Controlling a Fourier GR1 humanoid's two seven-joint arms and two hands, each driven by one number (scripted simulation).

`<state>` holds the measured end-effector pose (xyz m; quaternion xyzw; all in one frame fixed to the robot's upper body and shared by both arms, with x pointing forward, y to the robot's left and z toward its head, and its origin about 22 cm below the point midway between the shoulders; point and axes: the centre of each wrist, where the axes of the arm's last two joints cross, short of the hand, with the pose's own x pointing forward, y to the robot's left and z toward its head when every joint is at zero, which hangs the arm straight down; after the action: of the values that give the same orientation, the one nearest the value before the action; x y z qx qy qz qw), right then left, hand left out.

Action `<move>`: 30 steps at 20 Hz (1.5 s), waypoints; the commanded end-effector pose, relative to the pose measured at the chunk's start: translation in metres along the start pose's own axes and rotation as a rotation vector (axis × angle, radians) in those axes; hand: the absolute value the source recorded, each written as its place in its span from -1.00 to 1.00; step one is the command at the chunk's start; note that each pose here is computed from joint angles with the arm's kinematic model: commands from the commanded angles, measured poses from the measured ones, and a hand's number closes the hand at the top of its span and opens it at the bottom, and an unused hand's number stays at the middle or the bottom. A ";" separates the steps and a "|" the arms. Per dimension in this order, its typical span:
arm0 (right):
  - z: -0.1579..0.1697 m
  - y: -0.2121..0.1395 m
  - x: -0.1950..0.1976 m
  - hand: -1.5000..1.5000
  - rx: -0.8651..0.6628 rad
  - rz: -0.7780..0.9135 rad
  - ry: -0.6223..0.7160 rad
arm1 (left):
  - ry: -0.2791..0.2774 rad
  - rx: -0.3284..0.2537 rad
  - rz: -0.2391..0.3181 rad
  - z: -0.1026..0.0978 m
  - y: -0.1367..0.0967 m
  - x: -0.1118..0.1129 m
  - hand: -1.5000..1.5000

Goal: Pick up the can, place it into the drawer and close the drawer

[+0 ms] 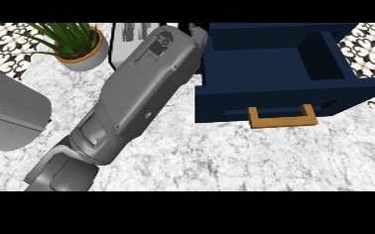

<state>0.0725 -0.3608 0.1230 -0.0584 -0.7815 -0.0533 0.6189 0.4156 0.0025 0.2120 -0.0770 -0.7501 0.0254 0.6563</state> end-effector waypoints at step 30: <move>-0.022 0.009 0.007 -1.00 0.047 0.009 -0.017 | 0.046 0.160 -0.148 0.003 -0.005 -0.054 -1.00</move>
<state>0.0922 -0.3555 0.1314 -0.0439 -0.7861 -0.0382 0.6154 0.4199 -0.0123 0.1679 0.0239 -0.7301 0.0303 0.6822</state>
